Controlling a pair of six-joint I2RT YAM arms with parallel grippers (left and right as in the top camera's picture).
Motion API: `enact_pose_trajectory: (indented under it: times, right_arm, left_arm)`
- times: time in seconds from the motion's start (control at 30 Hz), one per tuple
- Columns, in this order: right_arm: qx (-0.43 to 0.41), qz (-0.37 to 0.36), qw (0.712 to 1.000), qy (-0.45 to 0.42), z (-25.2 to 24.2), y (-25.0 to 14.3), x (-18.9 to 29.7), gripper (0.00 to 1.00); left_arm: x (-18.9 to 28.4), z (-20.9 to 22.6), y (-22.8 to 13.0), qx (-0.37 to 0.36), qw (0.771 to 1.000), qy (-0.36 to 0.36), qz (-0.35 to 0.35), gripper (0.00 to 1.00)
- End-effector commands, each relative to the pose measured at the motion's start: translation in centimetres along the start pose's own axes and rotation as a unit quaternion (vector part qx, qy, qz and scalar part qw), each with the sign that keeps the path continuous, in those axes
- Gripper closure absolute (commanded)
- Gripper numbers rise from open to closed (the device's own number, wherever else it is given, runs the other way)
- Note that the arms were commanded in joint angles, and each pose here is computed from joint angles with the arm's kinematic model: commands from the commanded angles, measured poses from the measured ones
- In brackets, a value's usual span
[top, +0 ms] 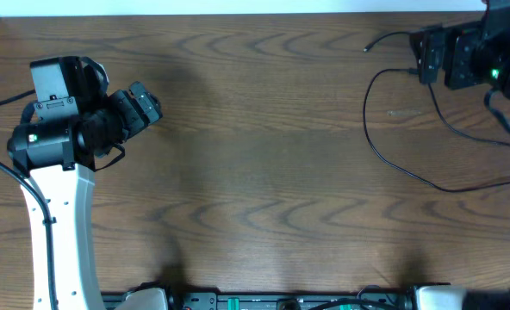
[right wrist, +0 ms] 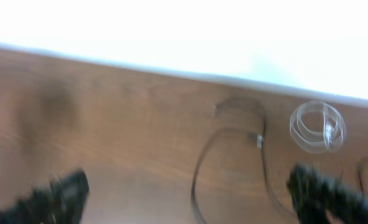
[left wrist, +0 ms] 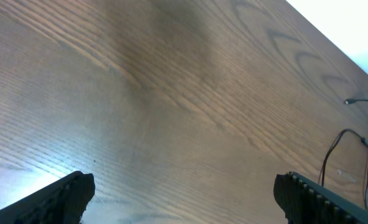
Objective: Untangle cables
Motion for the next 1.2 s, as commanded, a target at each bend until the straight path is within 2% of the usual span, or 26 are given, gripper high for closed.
enact_pose_trajectory:
  times: [0.0,0.2,0.57,0.8,1.17]
  right_arm:
    - [0.026,-0.005,0.999,-0.018,0.0,-2.9,-0.7,0.01]
    - [0.049,-0.090,0.994,-0.045,0.8,-8.0,-1.8,0.01]
    - [0.067,-0.239,0.964,-0.093,3.3,-20.7,-3.7,0.01]
    - [0.069,-0.271,0.954,-0.104,4.4,-26.6,-4.4,0.01]
    - [0.070,-0.308,0.944,-0.098,5.6,-32.3,-6.7,0.01]
  left_arm:
    - [-0.3,0.2,0.0,0.003,1.000,0.000,0.009,0.02]
    - [-0.3,0.2,0.0,0.003,1.000,0.000,0.009,0.02]
    - [-0.3,0.2,0.0,0.003,1.000,0.000,0.009,0.02]
    - [-0.3,0.2,0.0,0.003,1.000,0.000,0.009,0.02]
    - [-0.3,0.2,0.0,0.003,1.000,0.000,0.009,0.02]
Point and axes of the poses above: each gripper's point midway between its finger pads, its own x axis back along the fingers, its own z axis along the line the jaws close on, y = z × x, the point moved 10 cm from there along x, back along the fingers, and after that the axes turned 9 degrees about x, right-handed, at the moved point
